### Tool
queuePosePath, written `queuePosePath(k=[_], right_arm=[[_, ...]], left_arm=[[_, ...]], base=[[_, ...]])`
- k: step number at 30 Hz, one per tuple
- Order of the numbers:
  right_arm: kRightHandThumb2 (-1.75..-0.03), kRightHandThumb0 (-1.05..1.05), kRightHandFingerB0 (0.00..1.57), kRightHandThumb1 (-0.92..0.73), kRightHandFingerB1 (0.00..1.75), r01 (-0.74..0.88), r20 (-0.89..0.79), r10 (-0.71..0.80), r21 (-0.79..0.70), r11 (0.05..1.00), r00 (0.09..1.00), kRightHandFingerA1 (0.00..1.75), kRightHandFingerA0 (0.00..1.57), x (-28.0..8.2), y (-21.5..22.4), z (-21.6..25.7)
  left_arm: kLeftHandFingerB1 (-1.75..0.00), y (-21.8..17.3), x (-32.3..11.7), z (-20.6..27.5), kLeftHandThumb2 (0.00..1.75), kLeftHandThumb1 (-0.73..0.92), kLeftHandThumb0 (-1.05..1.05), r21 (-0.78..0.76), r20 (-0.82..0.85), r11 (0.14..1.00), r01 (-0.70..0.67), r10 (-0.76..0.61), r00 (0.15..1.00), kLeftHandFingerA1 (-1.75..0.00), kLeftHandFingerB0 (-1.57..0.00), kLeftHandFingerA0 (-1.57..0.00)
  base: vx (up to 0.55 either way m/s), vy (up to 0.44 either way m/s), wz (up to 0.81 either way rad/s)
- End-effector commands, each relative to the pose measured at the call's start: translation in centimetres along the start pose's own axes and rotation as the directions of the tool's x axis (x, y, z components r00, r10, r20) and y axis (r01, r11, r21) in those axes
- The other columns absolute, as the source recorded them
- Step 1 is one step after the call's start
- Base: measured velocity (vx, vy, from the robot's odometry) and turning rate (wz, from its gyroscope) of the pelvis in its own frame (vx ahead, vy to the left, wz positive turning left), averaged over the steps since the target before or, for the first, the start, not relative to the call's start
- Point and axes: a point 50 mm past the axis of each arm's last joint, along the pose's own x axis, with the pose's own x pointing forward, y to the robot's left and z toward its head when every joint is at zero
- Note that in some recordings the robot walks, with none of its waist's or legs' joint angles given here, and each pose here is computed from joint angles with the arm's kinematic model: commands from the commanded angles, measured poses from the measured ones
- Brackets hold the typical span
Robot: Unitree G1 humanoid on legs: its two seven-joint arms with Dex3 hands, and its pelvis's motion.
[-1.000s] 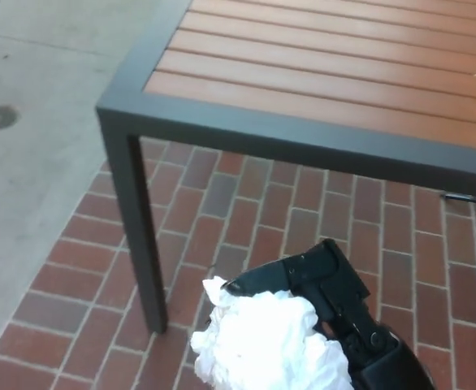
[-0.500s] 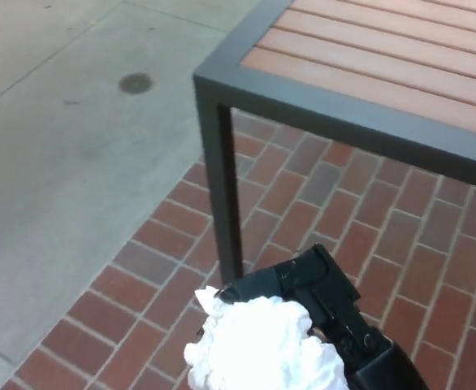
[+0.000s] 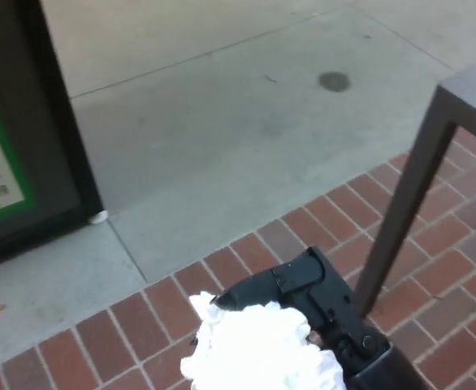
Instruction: Pick up a piece of paper from the table and walk towards the trash can and throw it into compost
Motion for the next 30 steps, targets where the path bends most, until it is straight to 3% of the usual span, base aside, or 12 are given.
queuePosePath(k=[1, 3, 5, 13, 18, 30], right_arm=[[-0.96, -0.26, 0.90, -0.66, 1.45, 0.013, 0.085, -0.022, 0.116, 0.993, 0.996, 1.58, 0.95, 0.40, 0.66, 2.06], [-0.96, -0.26, 0.90, -0.66, 1.45, 0.012, 0.095, -0.022, 0.110, 0.994, 0.995, 1.58, 0.95, 0.57, 0.48, 2.06], [-1.08, -0.20, 0.96, -0.59, 1.43, 0.013, 0.096, -0.025, 0.124, 0.992, 0.995, 1.58, 0.98, 0.71, 0.48, 2.04], [-1.14, -0.24, 0.95, -0.55, 1.42, 0.007, 0.095, -0.020, 0.136, 0.991, 0.995, 1.58, 0.99, 1.02, 0.54, 1.86], [-1.12, -0.20, 0.97, -0.57, 1.44, 0.011, 0.090, -0.019, 0.098, 0.995, 0.996, 1.57, 0.99, 1.10, 0.39, 1.80], [-1.31, -0.15, 1.00, -0.49, 1.37, 0.031, 0.057, -0.037, 0.089, 0.996, 0.998, 1.55, 1.05, 1.27, 0.08, 1.20]], left_arm=[[-0.69, 0.10, 0.18, 0.93, 0.76, 0.68, 0.04, -0.005, 0.069, 1.000, 0.010, -0.010, 0.998, -0.68, -0.87, -0.93], [-0.69, 0.10, 0.11, 0.99, 0.76, 0.68, 0.04, 0.000, 0.072, 1.000, 0.009, -0.009, 0.997, -0.68, -0.87, -0.93], [-0.68, 0.05, 0.06, 0.93, 0.75, 0.69, 0.03, 0.010, 0.073, 1.000, 0.010, -0.011, 0.997, -0.68, -0.87, -0.93], [-0.65, -0.24, -0.12, 0.85, 0.80, 0.64, 0.03, 0.021, 0.076, 1.000, 0.012, -0.014, 0.997, -0.70, -0.93, -0.96], [-0.68, -0.26, -0.32, 0.73, 0.74, 0.69, 0.03, 0.041, 0.075, 0.999, 0.008, -0.011, 0.997, -0.72, -0.89, -0.95], [-0.67, -0.12, -0.51, 0.09, 0.92, 0.63, 0.07, 0.061, 0.060, 0.998, 0.009, -0.013, 0.998, -0.66, -0.91, -0.95]], base=[[0.03, -0.007, 0.54], [0.05, -0.072, 0.57], [0.05, -0.127, 0.59], [0.12, -0.115, 0.38], [0.10, 0.120, 0.26], [0.17, 0.195, 0.35]])
